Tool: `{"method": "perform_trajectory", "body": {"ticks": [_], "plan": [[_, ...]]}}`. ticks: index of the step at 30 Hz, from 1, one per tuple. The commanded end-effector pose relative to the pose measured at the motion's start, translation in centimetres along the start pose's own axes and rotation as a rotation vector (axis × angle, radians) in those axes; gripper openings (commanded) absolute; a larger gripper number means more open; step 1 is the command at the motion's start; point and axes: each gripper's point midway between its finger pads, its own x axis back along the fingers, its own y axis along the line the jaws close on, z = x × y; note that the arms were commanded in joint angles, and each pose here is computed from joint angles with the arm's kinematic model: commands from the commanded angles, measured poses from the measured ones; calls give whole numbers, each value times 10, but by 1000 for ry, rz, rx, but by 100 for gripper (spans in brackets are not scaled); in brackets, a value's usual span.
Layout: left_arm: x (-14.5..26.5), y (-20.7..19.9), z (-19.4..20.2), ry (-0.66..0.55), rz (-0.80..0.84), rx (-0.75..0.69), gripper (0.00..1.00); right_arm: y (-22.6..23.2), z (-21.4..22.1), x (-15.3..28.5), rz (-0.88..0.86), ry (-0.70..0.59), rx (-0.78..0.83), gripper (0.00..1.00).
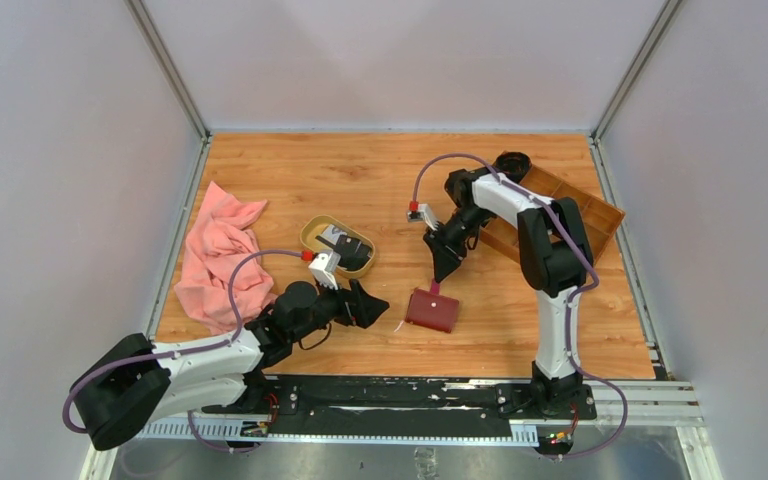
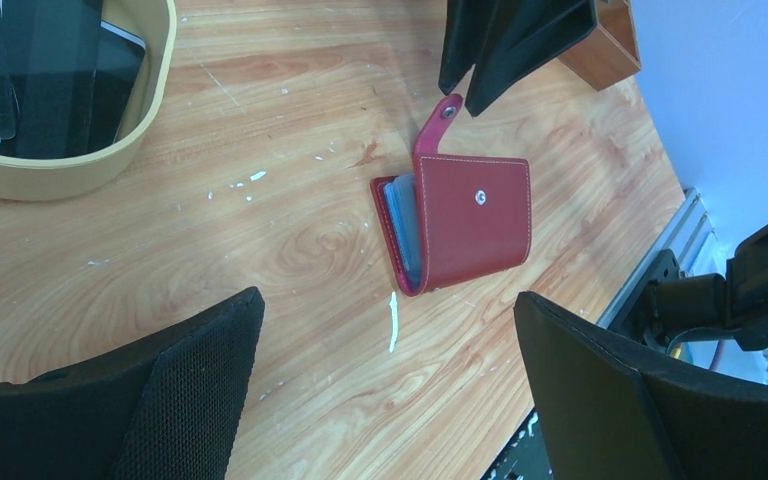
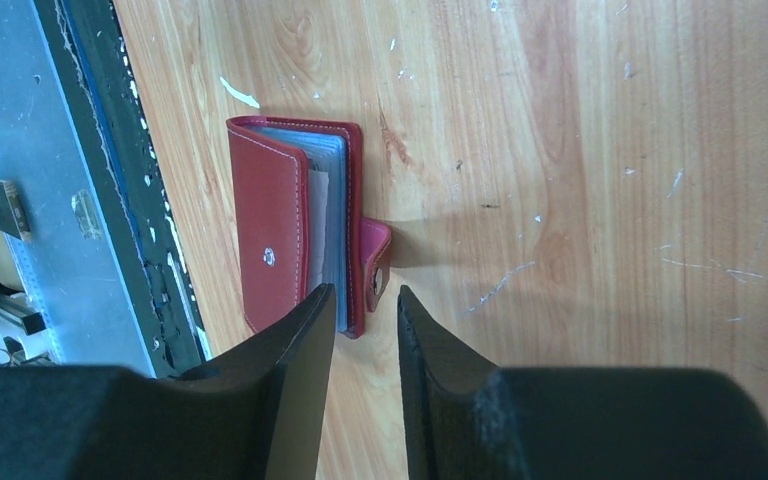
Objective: Put the credit cards into the card holder
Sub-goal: Close the card holder at the center of the board.
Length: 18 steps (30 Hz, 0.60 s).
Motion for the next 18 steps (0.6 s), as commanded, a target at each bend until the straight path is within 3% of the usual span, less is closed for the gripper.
{"method": "perform_trajectory", "body": {"ticks": [1, 12, 18], "plan": [[2, 4, 2, -1, -7, -2, 100, 8, -2, -4, -34, 24, 7, 33], [2, 6, 4, 8, -14, 3, 100, 7, -2, -7, -47, 40, -8, 20], [1, 6, 4, 8, -14, 3, 100, 6, 0, -7, -54, 49, -12, 18]]}}
